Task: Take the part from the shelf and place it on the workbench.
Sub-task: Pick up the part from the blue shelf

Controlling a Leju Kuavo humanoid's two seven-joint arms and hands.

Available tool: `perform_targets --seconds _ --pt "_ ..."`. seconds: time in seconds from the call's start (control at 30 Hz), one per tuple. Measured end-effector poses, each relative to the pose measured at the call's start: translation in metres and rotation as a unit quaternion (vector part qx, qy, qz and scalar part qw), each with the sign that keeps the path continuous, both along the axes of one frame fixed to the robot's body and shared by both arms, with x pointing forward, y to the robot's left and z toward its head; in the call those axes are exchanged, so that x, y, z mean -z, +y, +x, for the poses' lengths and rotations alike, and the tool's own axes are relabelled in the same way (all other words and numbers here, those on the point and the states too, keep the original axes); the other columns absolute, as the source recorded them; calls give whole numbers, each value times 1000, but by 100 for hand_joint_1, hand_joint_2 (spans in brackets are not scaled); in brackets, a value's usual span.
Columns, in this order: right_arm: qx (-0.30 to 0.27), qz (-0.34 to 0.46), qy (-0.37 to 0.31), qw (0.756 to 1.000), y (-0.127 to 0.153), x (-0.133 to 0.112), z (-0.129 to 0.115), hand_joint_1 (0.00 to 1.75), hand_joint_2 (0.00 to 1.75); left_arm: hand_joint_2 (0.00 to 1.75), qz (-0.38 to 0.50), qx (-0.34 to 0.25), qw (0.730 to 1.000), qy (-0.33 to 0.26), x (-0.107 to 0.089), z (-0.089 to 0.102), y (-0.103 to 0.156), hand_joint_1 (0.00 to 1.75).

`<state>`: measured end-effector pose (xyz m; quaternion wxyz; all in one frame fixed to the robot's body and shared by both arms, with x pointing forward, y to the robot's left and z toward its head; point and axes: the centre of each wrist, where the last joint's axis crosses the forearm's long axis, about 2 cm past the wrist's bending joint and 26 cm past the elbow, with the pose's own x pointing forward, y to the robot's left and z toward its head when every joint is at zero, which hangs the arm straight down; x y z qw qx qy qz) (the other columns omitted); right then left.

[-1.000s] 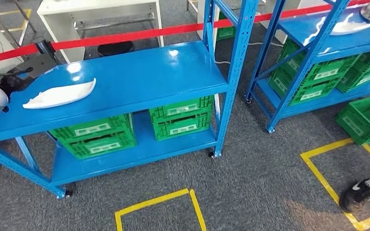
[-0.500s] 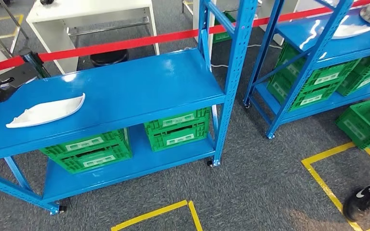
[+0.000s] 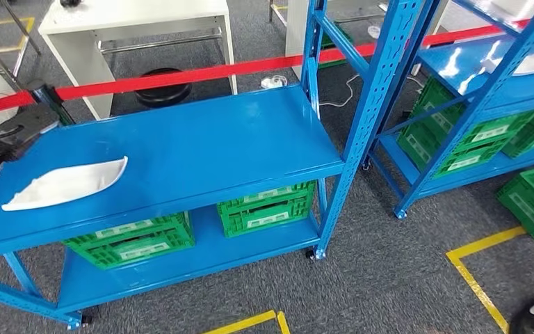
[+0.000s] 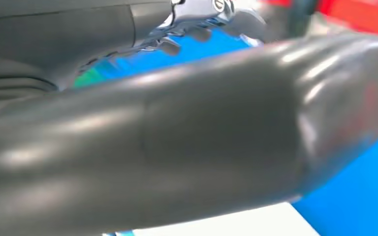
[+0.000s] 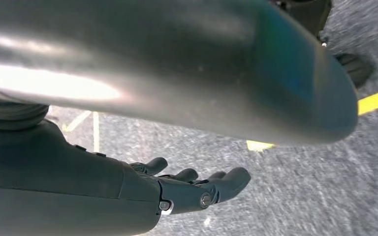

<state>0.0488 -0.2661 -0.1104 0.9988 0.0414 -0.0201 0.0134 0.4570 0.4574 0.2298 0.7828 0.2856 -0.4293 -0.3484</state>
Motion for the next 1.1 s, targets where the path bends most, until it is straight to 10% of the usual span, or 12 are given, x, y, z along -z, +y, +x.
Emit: perform_targets --seconds 0.07,0.2,1.1 --pt "2 1 1 1000 1 0 -1 0 0 0 -64 27 997 -14 16 -8 3 0" --pt "9 3 3 1000 1 0 -2 0 0 175 -151 54 986 -42 31 -20 12 0" --pt "35 9 5 999 -1 0 -4 0 0 175 -179 139 970 -87 29 -42 59 0"
